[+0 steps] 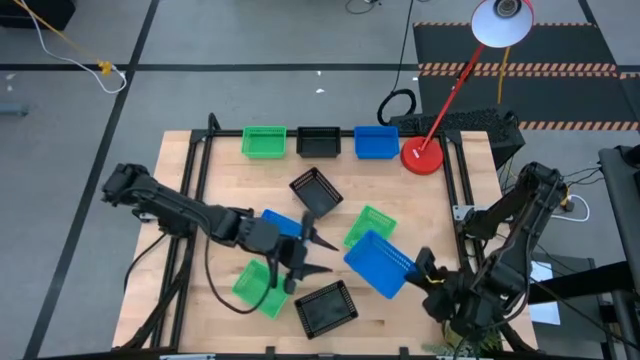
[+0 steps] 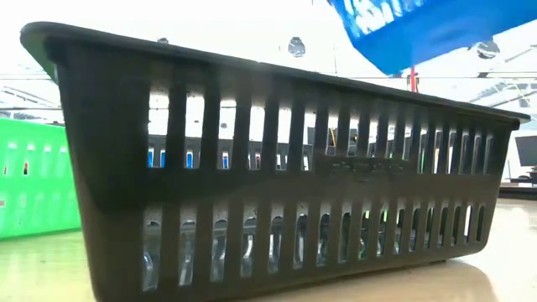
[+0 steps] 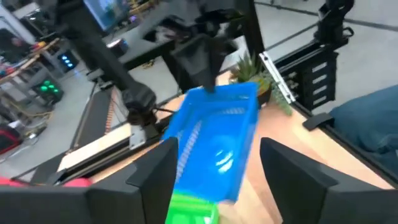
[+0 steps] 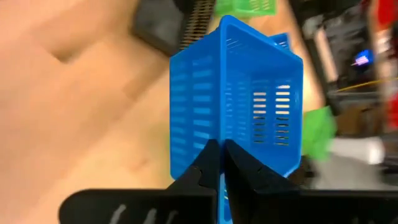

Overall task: Stack baskets by color
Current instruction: Stack the bottom blue bin on the top blue bin

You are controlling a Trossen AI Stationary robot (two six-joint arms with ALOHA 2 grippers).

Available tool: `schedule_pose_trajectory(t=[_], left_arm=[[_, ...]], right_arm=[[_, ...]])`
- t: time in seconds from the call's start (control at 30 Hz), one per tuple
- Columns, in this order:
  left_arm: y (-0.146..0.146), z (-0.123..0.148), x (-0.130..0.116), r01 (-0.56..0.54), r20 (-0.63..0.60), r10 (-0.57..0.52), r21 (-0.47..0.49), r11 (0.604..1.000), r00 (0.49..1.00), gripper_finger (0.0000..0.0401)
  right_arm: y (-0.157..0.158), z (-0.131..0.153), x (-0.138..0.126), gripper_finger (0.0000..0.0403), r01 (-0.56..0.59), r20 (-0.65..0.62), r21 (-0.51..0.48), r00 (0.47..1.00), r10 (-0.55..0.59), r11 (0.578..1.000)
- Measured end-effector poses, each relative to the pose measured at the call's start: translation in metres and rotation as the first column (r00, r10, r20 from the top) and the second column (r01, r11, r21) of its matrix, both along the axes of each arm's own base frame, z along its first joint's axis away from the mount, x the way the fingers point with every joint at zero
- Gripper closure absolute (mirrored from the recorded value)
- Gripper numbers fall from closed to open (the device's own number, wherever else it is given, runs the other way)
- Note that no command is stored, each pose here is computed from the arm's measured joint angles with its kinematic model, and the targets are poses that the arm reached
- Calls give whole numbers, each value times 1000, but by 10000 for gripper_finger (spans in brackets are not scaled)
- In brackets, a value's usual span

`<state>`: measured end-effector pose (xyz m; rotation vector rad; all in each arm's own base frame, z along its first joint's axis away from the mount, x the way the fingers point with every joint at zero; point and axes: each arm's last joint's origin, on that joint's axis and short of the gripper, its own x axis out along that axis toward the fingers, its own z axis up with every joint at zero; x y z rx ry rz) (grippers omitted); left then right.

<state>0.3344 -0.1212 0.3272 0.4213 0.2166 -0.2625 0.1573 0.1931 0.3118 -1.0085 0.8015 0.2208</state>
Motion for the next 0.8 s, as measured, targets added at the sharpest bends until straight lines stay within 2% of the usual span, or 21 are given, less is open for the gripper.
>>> schedule_pose_trajectory(t=[0.13,0.27,0.47,0.63,0.8], left_arm=[[-6,3,18,-8,12,7,62,998,1000,163],[-8,13,30,-31,46,28,69,997,999,175],[-3,0,36,-43,-73,50,96,994,996,203],[4,-5,35,-66,-141,75,66,996,987,216],[4,-8,34,-20,-182,28,45,999,983,217]], right_arm=[[-4,4,3,403,-9,71,-107,997,16,994],[-6,5,6,403,6,84,-115,996,4,993],[-7,-1,5,403,-8,68,-143,998,18,990],[-7,-6,5,403,-16,53,-156,998,24,988],[-7,-8,5,403,-28,48,-167,998,37,985]])
